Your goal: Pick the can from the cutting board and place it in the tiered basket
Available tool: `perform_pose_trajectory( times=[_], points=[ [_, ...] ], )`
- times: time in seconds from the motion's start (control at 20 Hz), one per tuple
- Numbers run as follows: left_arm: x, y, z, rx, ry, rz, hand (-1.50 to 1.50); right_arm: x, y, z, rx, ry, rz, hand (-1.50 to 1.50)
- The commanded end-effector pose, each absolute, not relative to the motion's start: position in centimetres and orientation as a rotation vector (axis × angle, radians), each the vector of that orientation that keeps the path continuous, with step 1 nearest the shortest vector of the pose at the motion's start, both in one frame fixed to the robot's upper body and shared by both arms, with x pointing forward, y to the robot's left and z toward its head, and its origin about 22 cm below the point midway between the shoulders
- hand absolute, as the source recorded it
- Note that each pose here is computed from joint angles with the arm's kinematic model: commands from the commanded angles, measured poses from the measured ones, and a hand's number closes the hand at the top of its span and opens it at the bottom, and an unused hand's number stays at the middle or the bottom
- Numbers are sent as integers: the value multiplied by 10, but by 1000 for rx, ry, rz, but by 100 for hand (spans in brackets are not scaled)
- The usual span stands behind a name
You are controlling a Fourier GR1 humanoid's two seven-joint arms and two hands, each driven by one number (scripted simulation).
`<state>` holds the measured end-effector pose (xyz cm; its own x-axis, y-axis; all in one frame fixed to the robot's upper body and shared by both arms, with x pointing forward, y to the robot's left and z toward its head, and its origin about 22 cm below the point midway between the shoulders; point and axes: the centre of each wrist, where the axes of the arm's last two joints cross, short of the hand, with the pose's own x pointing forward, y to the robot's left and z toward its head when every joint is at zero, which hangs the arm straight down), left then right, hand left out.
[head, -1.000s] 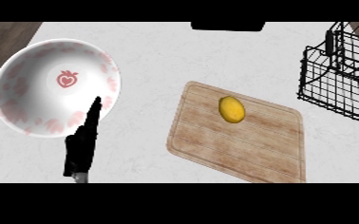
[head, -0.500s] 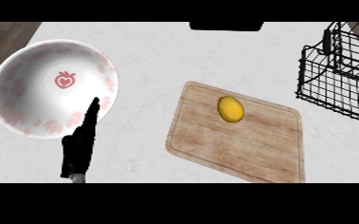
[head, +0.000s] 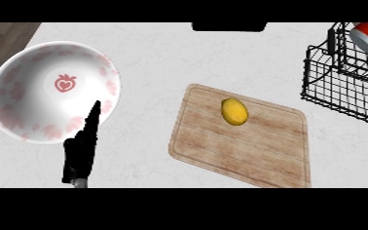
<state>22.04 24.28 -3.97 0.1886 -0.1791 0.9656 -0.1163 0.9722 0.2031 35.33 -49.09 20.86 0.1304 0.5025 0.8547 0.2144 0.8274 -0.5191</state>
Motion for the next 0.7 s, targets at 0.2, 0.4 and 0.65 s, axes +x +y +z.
perform_pose_trajectory(
  times=[0.2, 0.4, 0.65],
  points=[
    [202, 242, -72, 246, -1293, -17, 0, 344, -513, 217, -556, -1639, -60, -150],
    [210, 251, -53, 253, -1331, -19, 0, 308, -554, 263, -717, -1634, -281, -150],
    [207, 249, -50, 254, -1317, -17, 0, 248, -603, 274, -817, -1561, -440, -150]
  ],
)
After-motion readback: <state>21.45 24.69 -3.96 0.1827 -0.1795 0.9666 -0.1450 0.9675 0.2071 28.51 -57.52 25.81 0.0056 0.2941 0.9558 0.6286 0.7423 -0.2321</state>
